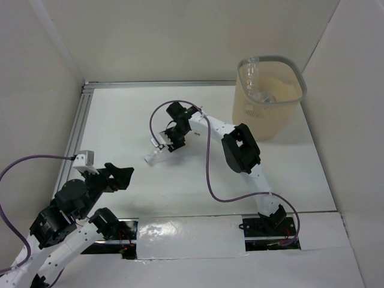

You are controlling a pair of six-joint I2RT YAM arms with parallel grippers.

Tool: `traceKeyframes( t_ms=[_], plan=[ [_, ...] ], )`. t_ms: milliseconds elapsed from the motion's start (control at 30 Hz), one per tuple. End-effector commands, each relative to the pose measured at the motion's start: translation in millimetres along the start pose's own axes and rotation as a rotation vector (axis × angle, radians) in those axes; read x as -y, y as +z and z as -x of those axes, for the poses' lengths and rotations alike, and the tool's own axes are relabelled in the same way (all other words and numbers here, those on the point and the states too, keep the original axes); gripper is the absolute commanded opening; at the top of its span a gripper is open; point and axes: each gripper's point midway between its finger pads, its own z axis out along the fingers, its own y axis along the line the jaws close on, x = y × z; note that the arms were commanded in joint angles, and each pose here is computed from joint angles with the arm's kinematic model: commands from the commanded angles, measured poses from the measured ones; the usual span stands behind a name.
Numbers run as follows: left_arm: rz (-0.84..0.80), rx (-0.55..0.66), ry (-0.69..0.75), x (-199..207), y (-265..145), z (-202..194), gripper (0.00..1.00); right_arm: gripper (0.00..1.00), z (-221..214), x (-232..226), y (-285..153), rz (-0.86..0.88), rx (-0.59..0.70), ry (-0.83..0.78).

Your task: Put the plastic bottles in the bin

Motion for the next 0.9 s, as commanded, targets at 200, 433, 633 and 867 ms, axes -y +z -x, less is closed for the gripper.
traceKeyframes(
  t_ms=[200, 433, 633, 867],
  plan=[
    [-0.101, 0.056, 0.022, 17, -3, 12, 1.00, 0.35, 50, -32, -55, -0.015, 0.080, 0.402],
    [-0.161, 0.073, 0.029, 26, -4, 14, 1.00, 0.35, 125, 59, -204, -0.542, 0.198, 0.478],
    [-0.203, 0.049, 0.075, 36, 4, 8, 1.00, 0.35, 91, 90, -351, -0.998, 0.188, 0.610],
    [-0.271, 0.002, 0.130, 59, 22, 2, 1.00, 0.35, 28, 35, -493, -1.343, 0.140, 0.762]
  ],
)
